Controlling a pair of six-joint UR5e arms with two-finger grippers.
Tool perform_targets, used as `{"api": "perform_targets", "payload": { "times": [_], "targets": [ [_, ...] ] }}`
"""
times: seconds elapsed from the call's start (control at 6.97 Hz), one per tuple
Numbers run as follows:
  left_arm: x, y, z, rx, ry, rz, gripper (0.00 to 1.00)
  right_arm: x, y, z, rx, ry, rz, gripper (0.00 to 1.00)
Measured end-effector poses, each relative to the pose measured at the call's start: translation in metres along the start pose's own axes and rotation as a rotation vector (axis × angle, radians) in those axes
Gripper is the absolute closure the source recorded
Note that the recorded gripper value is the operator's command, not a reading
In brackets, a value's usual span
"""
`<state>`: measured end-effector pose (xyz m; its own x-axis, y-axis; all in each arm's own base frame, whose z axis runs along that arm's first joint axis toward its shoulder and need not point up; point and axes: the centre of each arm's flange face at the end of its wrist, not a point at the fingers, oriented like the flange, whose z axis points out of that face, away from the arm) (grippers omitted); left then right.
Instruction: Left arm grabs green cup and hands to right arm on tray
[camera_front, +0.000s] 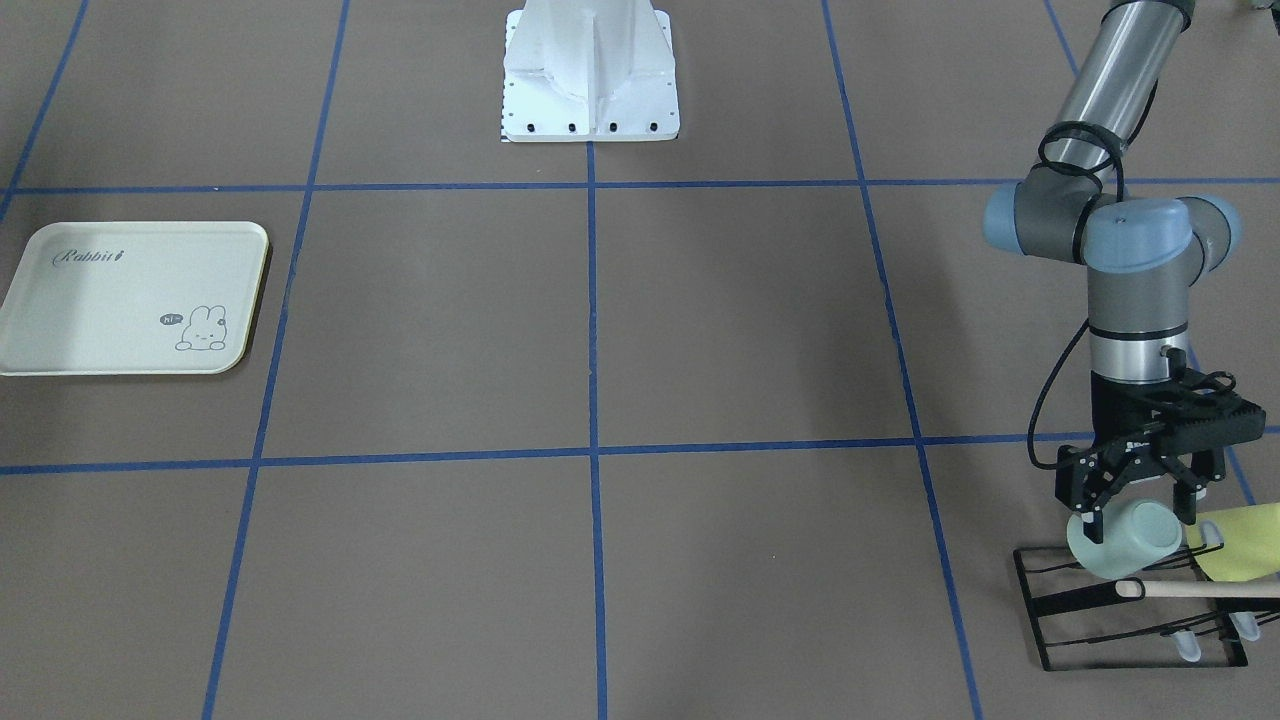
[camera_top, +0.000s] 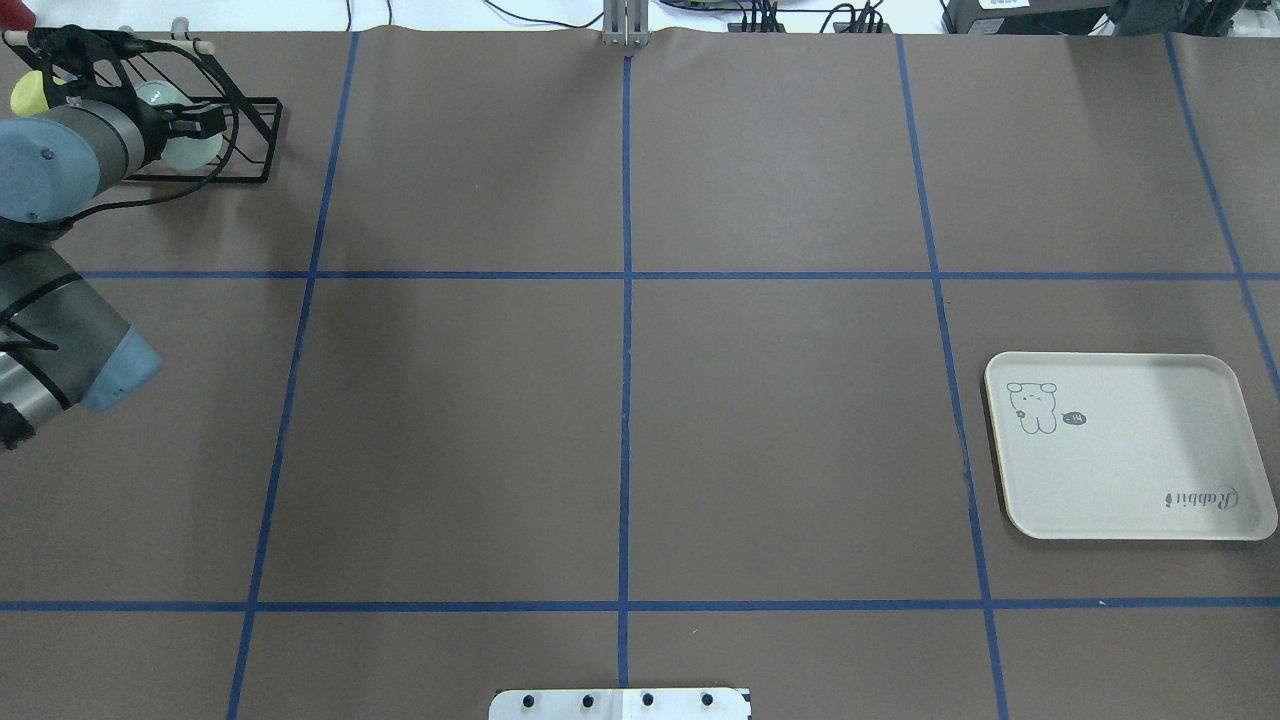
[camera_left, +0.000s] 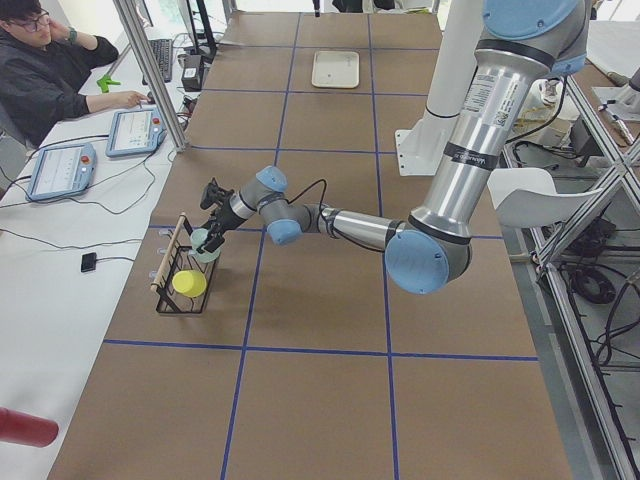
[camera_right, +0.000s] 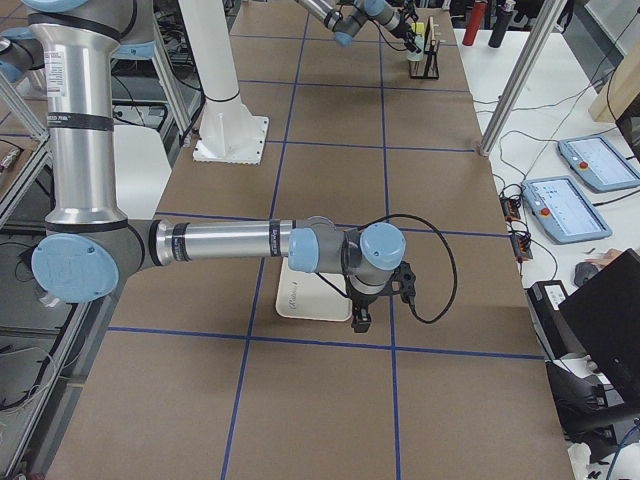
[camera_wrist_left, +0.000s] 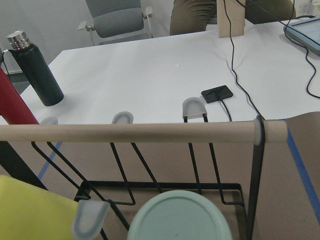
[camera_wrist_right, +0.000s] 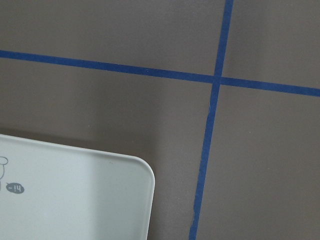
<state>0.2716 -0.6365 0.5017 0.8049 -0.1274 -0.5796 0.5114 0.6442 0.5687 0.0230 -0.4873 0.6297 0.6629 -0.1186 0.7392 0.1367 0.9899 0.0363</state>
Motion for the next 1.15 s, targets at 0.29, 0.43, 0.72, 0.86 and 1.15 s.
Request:
{"api": "perform_targets", "payload": {
  "times": [0.29,0.43,0.72,0.86,1.15],
  "targets": [
    [0.0000,-0.0010,0.0019,0.010,0.012,-0.008,0.00,0.0003,0.0002,0.0003,-0.001,0.000,0.001,0.00],
    [-0.0015,-0.0003,0.0034,0.014,0.016,-0.011,0.00,0.0005,0.0005,0.0005,-0.001,0.000,0.001,0.00],
    [-0.0032,-0.0009,0.0048,0.017,0.017,-0.015,0.02,0.0003,0.0006,0.0004,-0.001,0.000,0.001,0.00],
    [-0.0037,-0.0012,0.0051,0.017,0.016,-0.016,0.06,0.0002,0.0006,0.0002,0.000,0.000,0.000,0.00],
    [-0.0047,-0.0021,0.0053,0.019,0.015,-0.018,0.12,0.0001,0.0006,0.0002,0.000,0.000,0.000,0.00]
  ]
}}
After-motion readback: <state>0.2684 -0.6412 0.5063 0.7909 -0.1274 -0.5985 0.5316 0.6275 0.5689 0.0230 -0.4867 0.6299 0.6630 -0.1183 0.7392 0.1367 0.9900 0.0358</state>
